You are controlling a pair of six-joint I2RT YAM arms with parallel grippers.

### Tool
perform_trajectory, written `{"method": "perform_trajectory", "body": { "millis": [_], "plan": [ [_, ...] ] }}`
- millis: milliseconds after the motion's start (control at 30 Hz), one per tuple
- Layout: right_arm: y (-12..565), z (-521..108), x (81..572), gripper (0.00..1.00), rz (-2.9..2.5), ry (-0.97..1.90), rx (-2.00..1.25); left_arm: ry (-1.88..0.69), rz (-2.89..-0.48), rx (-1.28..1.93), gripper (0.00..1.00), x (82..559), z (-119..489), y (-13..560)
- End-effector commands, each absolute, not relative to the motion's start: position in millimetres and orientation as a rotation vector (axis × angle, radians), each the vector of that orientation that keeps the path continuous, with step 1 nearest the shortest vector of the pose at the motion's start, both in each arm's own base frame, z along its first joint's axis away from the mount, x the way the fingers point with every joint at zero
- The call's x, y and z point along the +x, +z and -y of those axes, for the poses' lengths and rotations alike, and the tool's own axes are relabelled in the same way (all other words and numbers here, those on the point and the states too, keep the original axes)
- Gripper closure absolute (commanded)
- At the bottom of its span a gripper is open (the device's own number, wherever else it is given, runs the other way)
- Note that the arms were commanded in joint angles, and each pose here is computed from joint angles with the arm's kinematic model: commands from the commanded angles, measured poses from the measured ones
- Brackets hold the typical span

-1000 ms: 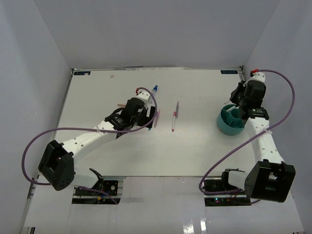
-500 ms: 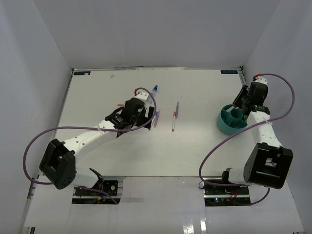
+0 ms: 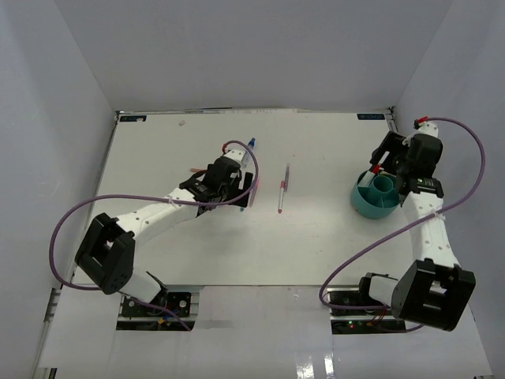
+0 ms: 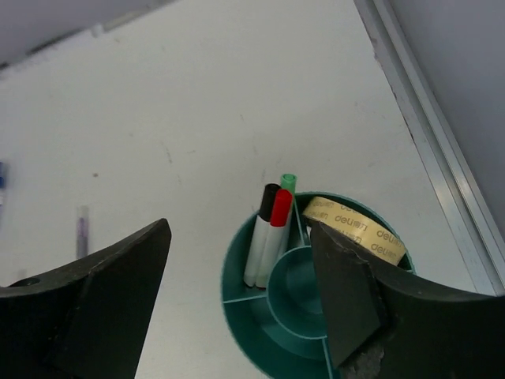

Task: Sort the stationery into containers
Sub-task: Place the pen in the storage box, then pick up the pen from the center of the board.

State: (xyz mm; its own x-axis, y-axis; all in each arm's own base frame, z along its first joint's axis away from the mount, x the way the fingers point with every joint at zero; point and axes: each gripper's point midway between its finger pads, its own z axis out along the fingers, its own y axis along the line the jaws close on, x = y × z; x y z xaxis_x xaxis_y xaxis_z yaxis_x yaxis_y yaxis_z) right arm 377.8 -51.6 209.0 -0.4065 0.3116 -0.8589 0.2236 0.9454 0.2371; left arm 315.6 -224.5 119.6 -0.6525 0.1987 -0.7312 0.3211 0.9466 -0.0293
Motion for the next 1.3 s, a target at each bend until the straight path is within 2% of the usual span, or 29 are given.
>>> {"method": "perform_trajectory", "body": {
  "millis": [0,100,433,800,1267],
  "plan": [
    [254.3,31.8,366.5,0.22,-1.874,0.202,0.286,-0.245,-2.326,0.298,0.05,322.2,235.3,124.9],
    [266.0,16.4,357.6,0.20,-1.836,0.274,0.229,-0.218,-2.385,0.256,0.11,325.0,236.5,110.3],
    [249.8,-15.1,358.3,0.20,-1.874,0.355,0.126,-0.171,-2.459,0.203,0.33,343.6,245.3,82.3],
    [252.8,-23.8,356.8,0.20,-1.867,0.334,0.089,-0.115,-2.485,0.233,0.40,364.1,257.2,57.4],
    [247.4,-25.4,357.1,0.20,-1.877,0.322,0.085,-0.082,-2.538,0.266,0.48,365.3,260.6,29.0]
  ]
}}
